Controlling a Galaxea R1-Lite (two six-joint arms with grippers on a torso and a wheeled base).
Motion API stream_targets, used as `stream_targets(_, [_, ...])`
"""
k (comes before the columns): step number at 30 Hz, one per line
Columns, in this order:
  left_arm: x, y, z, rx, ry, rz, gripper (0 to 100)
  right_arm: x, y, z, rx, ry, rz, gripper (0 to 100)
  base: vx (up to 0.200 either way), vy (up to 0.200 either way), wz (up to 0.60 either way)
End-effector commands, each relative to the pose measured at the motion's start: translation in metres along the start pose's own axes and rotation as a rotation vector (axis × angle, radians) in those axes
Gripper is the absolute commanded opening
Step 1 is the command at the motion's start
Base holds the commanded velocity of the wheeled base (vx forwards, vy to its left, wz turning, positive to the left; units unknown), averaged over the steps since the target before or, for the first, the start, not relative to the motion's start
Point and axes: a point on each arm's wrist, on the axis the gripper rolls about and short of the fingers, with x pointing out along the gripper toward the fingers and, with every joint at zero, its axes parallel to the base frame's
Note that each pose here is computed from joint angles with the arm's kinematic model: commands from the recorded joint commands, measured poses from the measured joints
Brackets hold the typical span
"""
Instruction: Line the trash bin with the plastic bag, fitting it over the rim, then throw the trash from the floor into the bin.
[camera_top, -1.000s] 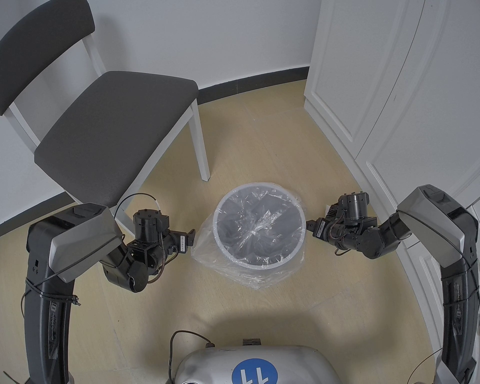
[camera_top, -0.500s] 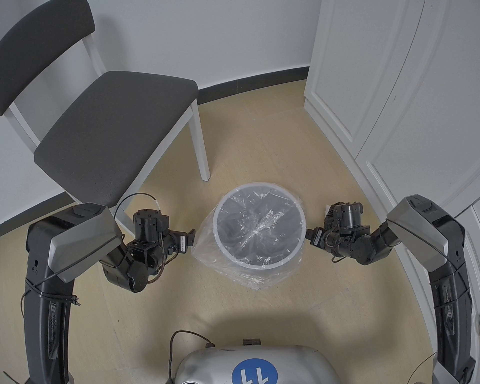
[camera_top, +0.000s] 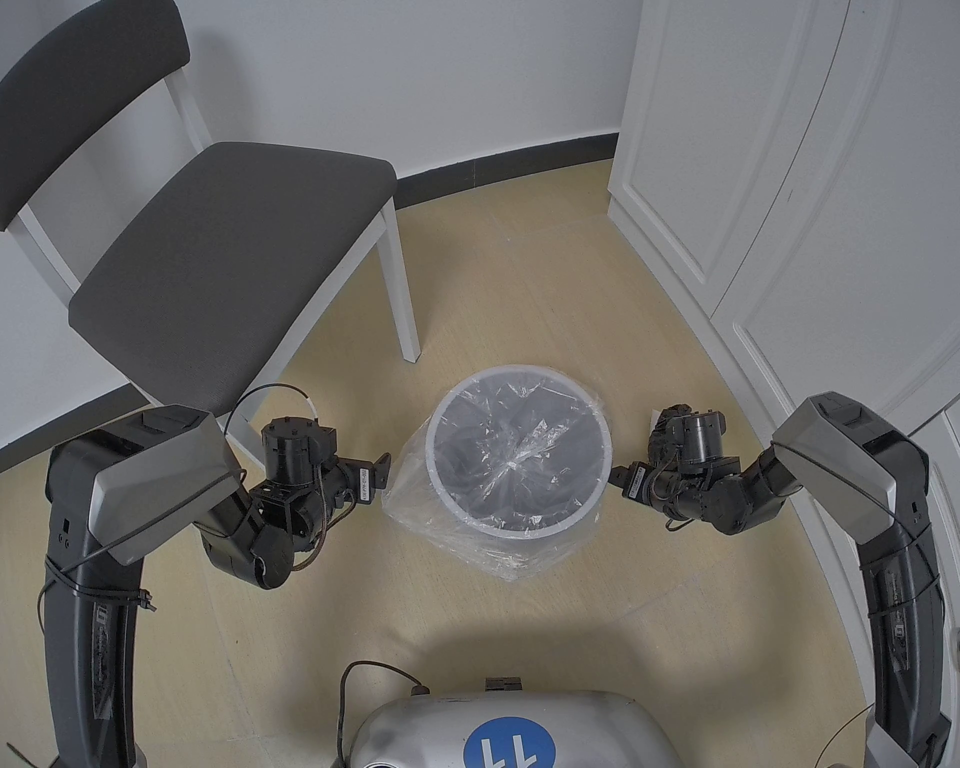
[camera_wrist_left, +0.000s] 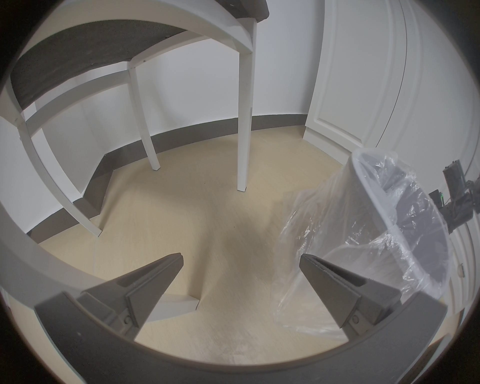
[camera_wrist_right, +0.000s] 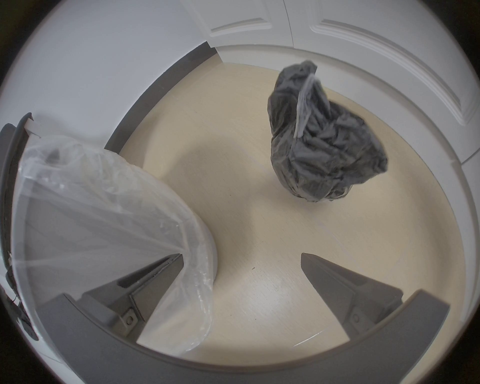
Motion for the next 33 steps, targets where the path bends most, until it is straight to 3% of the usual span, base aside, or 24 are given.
stream_targets(1, [-0.009, -0.001, 0.007, 0.002, -0.011, -0.005, 100, -0.025, 0.012, 0.015, -0.032, -0.029, 0.020, 100, 0.000, 0.000, 0.00])
stream_targets(8, [-0.030, 0.006, 0.017, 0.002, -0.025, -0.022, 100, -0.052, -0.006, 0.012, -0.183, 0.024, -0.013, 100, 0.000, 0.000, 0.00])
stream_targets(11, [-0.044, 0.004, 0.003, 0.008, 0.009, -0.048, 100, -0.060, -0.013, 0.019, -0.244, 0.012, -0.028, 100, 0.000, 0.000, 0.00])
stream_targets(15, [-0.059, -0.002, -0.010, 0.016, -0.010, -0.075, 100, -0.077, -0.023, 0.034, -0.308, -0.031, -0.050, 100, 0.000, 0.000, 0.00])
stream_targets(23, [-0.071, -0.024, -0.035, 0.119, 0.074, -0.179, 100, -0.104, -0.040, 0.075, -0.291, -0.190, -0.076, 100, 0.000, 0.000, 0.00])
stream_targets(30, [-0.058, -0.028, -0.074, 0.201, 0.168, -0.192, 100, -0.132, -0.042, 0.099, -0.280, -0.293, -0.081, 100, 0.000, 0.000, 0.00])
stream_targets(33, [-0.048, -0.031, -0.079, 0.202, 0.165, -0.195, 100, -0.147, -0.042, 0.110, -0.281, -0.361, -0.079, 100, 0.000, 0.000, 0.00])
